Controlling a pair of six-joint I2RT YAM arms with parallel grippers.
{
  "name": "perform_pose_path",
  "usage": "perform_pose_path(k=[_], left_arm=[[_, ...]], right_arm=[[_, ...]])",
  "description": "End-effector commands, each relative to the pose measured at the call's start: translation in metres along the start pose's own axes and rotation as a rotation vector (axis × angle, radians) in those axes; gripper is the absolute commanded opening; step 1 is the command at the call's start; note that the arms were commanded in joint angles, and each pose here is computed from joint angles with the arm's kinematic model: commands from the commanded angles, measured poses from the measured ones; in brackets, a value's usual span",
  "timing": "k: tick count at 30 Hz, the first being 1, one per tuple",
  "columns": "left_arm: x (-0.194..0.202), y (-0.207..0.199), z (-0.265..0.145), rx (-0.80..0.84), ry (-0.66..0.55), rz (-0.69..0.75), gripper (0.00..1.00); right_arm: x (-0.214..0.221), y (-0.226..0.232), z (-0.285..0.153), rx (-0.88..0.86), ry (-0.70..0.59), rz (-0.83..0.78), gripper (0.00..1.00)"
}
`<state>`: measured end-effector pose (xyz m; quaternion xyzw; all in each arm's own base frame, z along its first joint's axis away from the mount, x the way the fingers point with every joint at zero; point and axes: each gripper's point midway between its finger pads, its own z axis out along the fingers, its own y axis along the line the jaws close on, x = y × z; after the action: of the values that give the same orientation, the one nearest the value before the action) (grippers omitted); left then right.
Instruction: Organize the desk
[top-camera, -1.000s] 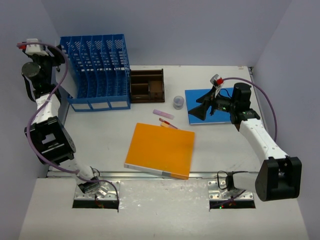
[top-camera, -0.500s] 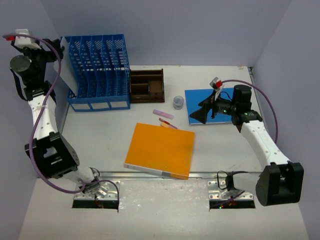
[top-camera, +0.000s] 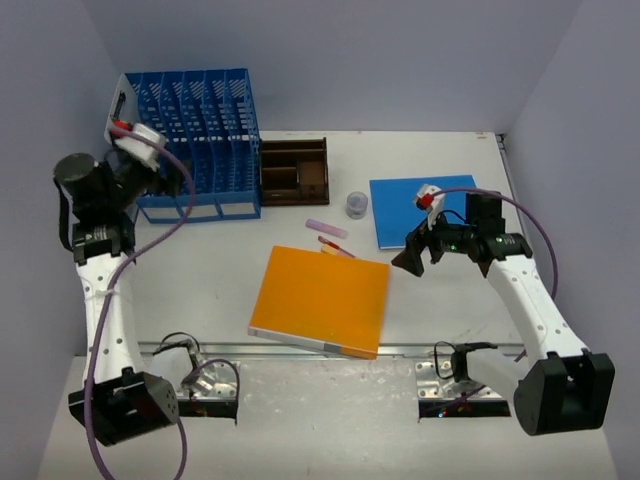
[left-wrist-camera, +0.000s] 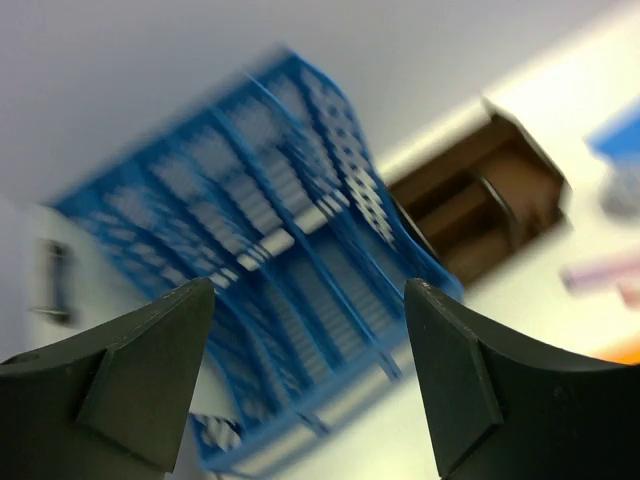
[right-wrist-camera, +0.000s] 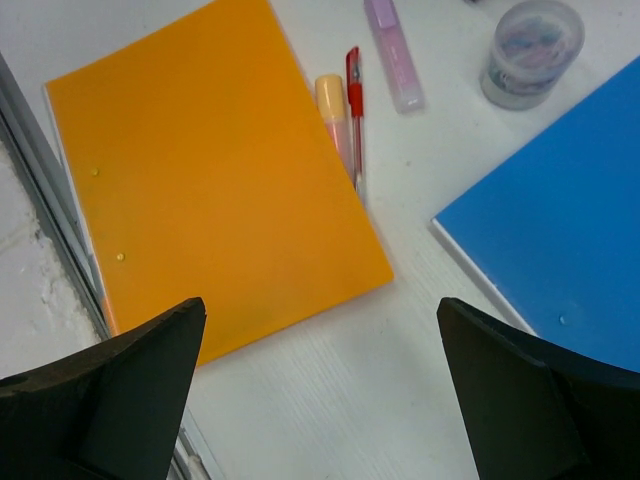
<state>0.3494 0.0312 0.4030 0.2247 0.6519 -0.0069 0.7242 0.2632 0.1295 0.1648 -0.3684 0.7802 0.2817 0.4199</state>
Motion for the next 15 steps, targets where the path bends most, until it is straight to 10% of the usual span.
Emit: perform_pose_path(k=[1,8,15], left_arm=[[0.084,-0.083,-0.023,0.315,0.211,0.202,0.75],[0.166,-0.182,-0.089,0.613,0.328,0.356,0.76],[0.197,-0.226,-0.124,0.770,0.454,0.122,0.75]], right_arm=[[0.030,0.000,-0.002,0.014,0.106,-0.007,0.99],[0.069,-0.001,0.009,0.044,0.300,0.012,0.95],[0.094,0.031,0.009,-0.046,0.475,0.262,0.83]])
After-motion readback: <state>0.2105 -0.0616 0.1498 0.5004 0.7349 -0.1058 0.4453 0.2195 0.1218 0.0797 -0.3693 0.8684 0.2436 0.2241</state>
